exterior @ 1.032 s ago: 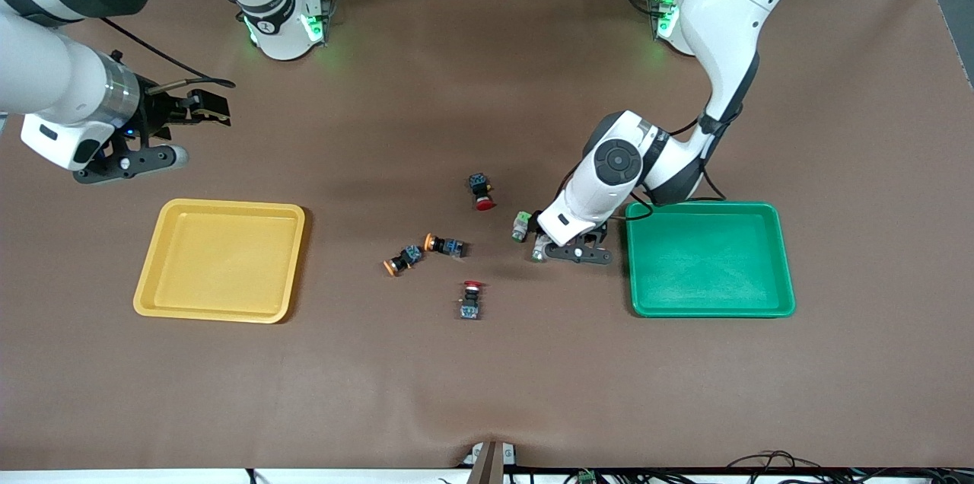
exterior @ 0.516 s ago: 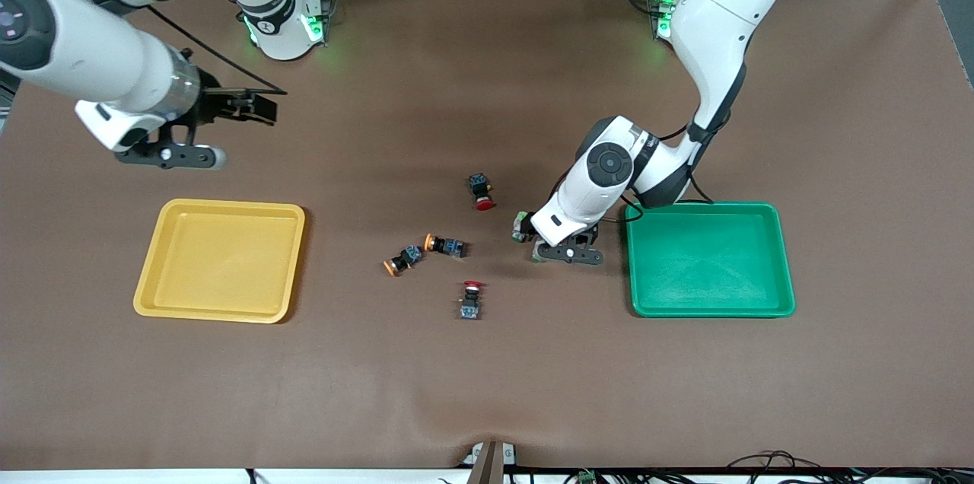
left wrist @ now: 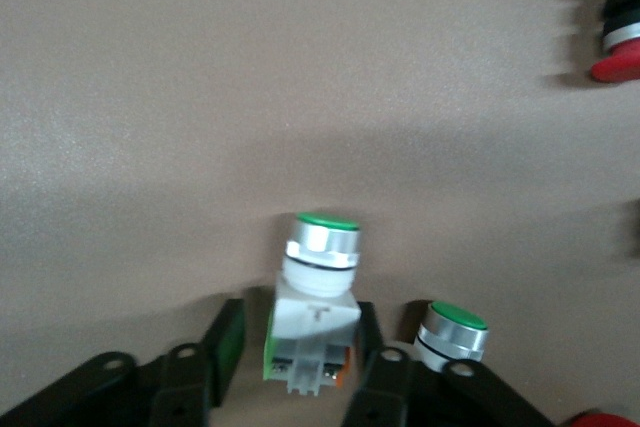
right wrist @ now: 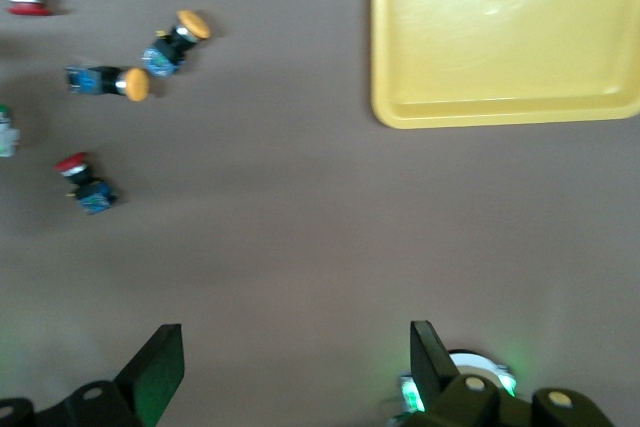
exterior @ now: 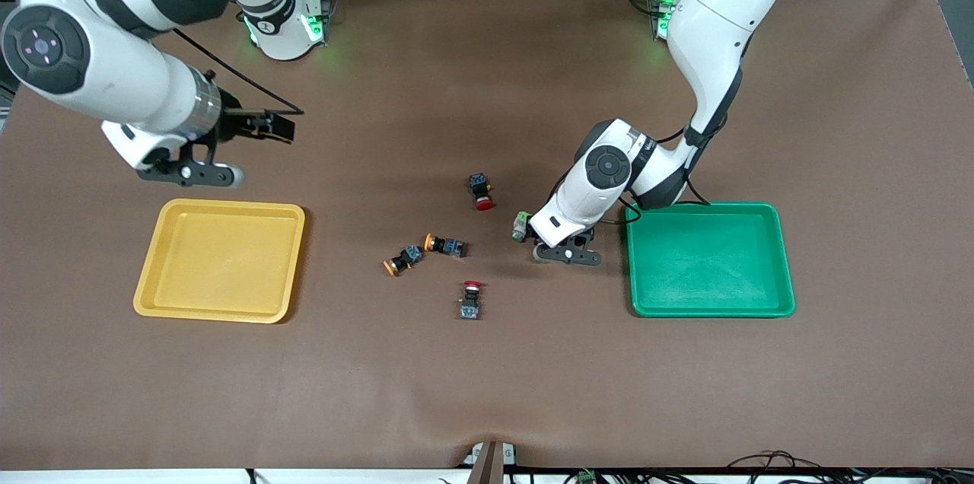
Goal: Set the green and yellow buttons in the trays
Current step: 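Grasp a green button with the left gripper while the right gripper reaches out, then carry the green button to the tray while the right gripper reaches forward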
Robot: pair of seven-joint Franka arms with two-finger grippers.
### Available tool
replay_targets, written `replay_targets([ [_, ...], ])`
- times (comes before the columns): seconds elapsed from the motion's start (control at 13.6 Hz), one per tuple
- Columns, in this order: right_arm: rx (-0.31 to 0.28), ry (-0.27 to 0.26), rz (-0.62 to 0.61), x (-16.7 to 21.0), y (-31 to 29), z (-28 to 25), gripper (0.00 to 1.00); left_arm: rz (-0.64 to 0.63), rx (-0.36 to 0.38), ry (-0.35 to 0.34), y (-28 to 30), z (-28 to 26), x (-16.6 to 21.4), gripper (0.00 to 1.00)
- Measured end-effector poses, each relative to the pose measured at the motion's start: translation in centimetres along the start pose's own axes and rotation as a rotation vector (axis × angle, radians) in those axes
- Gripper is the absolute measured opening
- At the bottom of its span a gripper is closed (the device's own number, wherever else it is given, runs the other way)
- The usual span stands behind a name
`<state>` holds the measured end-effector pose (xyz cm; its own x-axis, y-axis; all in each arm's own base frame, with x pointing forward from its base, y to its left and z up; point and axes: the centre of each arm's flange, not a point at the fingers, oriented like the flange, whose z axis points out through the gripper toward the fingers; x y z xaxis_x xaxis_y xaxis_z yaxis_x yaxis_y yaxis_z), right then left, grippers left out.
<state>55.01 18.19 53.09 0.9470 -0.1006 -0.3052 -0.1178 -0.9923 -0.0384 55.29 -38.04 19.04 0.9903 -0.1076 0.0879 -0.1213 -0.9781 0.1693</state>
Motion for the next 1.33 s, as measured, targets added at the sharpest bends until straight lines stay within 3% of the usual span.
replay_targets([
  [0.15, 0.049, -0.028, 0.031, 1.2, -1.0, 1.6, 1.0, -0.003, -0.003, 0.01, -0.1, -0.4, 0.5, 0.34],
  [0.29, 0.082, -0.004, 0.024, 2.7, -2.9, 3.1, 1.0, -0.008, 0.005, 0.007, -0.3, -1.2, 1.0, 0.34],
  [0.52, 0.053, 0.013, -0.038, 2.2, -10.0, 7.5, 1.0, -0.023, 0.048, -0.031, -1.4, -4.2, 1.9, 0.34],
  [0.96, 0.104, 0.151, 0.003, -0.1, -19.9, 11.2, 1.0, 0.012, 0.126, -0.114, -10.3, -10.3, 4.4, 0.34],
  [1.18, 0.07, 0.147, -0.004, -1.1, -21.5, 12.8, 1.0, 0.013, 0.135, -0.156, -15.5, -9.4, 4.2, 0.34],
  [1.33, 0.027, 0.186, 0.005, -0.5, -23.0, 15.7, 1.0, 0.016, 0.136, -0.176, -17.2, -8.8, 3.8, 0.34],
])
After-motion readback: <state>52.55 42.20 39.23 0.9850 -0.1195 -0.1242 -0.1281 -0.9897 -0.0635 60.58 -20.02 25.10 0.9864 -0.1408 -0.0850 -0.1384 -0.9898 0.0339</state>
